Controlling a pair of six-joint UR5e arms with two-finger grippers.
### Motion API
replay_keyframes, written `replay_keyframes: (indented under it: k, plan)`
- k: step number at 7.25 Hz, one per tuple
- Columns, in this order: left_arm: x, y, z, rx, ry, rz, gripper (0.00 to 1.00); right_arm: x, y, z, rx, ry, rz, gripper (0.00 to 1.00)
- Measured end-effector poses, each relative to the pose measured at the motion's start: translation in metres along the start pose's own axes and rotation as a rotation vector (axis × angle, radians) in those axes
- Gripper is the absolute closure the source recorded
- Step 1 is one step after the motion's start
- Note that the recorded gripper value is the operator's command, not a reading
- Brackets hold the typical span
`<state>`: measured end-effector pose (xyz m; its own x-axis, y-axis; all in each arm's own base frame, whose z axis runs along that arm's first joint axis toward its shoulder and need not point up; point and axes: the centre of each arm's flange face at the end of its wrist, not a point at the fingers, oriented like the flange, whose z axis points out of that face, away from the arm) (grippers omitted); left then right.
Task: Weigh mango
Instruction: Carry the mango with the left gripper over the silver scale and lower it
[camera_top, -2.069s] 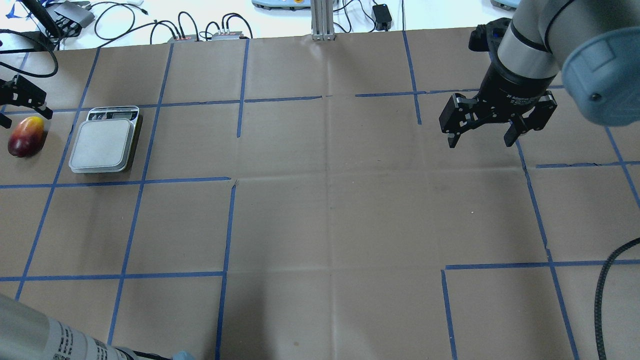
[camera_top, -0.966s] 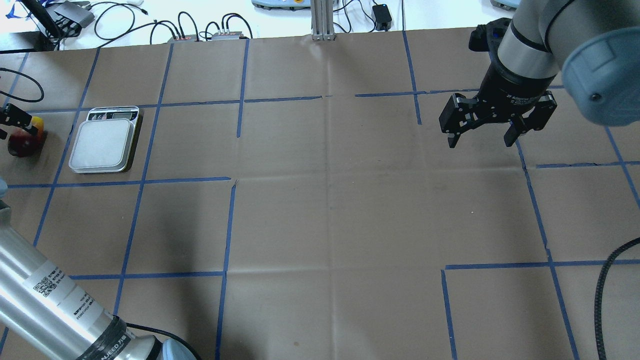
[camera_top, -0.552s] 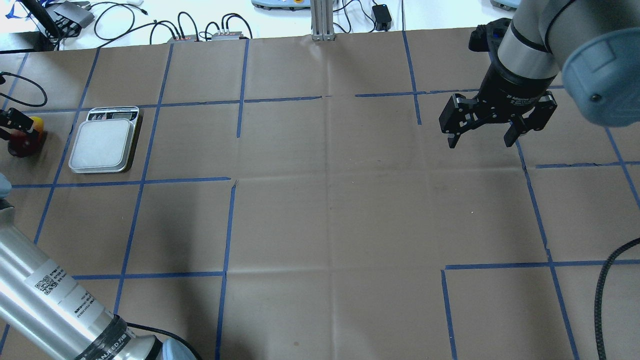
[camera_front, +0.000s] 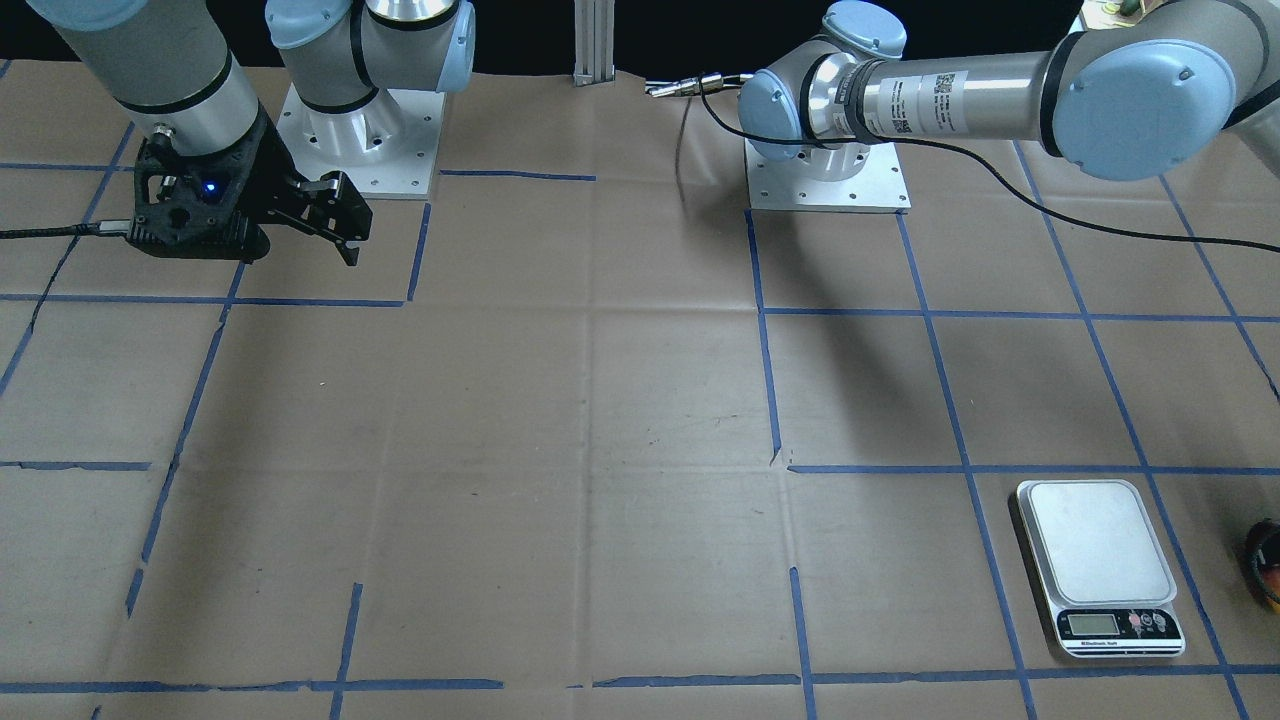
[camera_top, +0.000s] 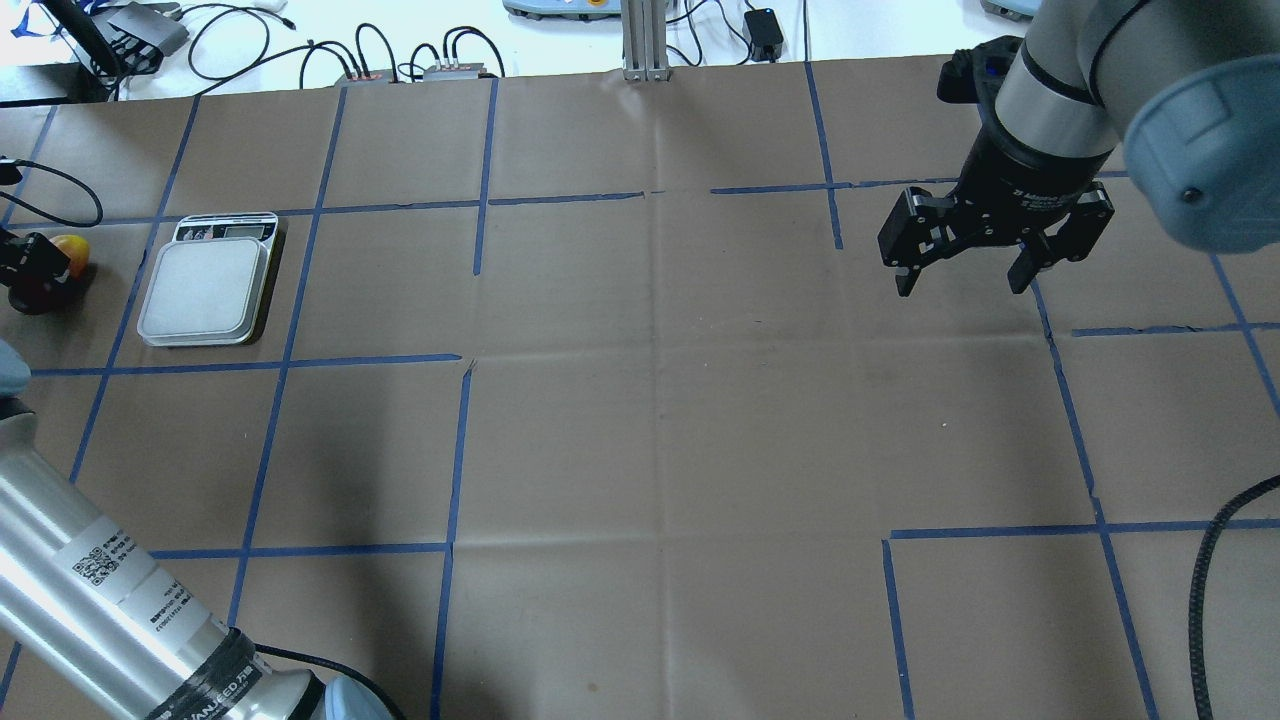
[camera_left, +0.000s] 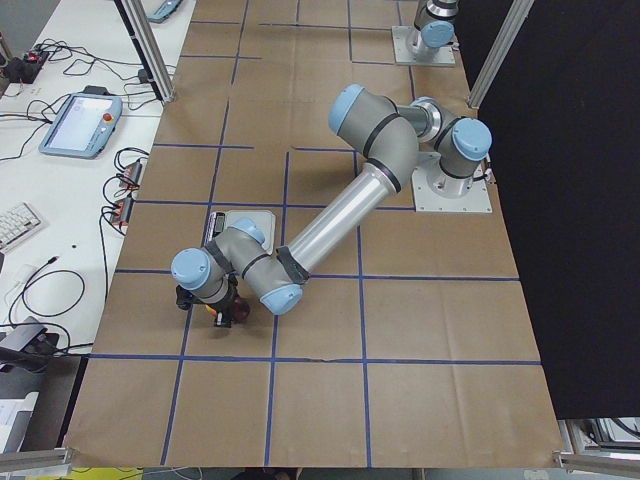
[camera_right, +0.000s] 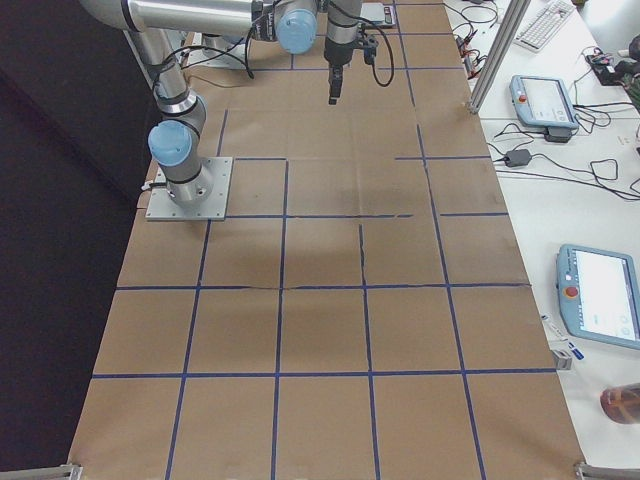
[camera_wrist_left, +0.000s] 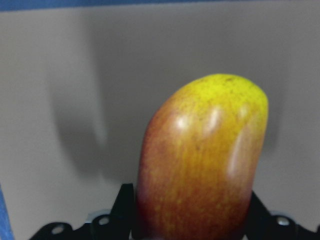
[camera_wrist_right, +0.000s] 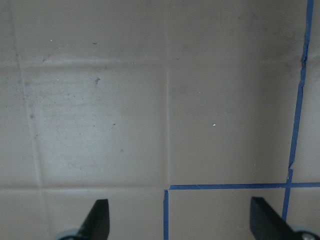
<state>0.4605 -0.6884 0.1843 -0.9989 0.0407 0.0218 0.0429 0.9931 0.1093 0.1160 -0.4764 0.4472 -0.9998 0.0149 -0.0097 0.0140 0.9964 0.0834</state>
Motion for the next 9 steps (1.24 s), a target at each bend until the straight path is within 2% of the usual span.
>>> replay_keyframes:
  k: [2, 5, 7, 9]
  plan:
    - [0.027, -0.002, -0.029, -0.018, 0.007, 0.012, 0.92, 0.0, 0.0, 0.0, 0.0, 0.0, 0.0, 0.0]
    - [0.148, -0.008, -0.07, -0.067, 0.03, 0.065, 0.92, 0.0, 0.0, 0.0, 0.0, 0.0, 0.0, 0.0]
    - [0.214, 0.005, -0.067, -0.101, 0.041, 0.074, 0.92, 0.0, 0.0, 0.0, 0.0, 0.0, 0.0, 0.0]
    - [0.227, 0.004, -0.056, -0.087, 0.028, 0.073, 0.92, 0.0, 0.0, 0.0, 0.0, 0.0, 0.0, 0.0]
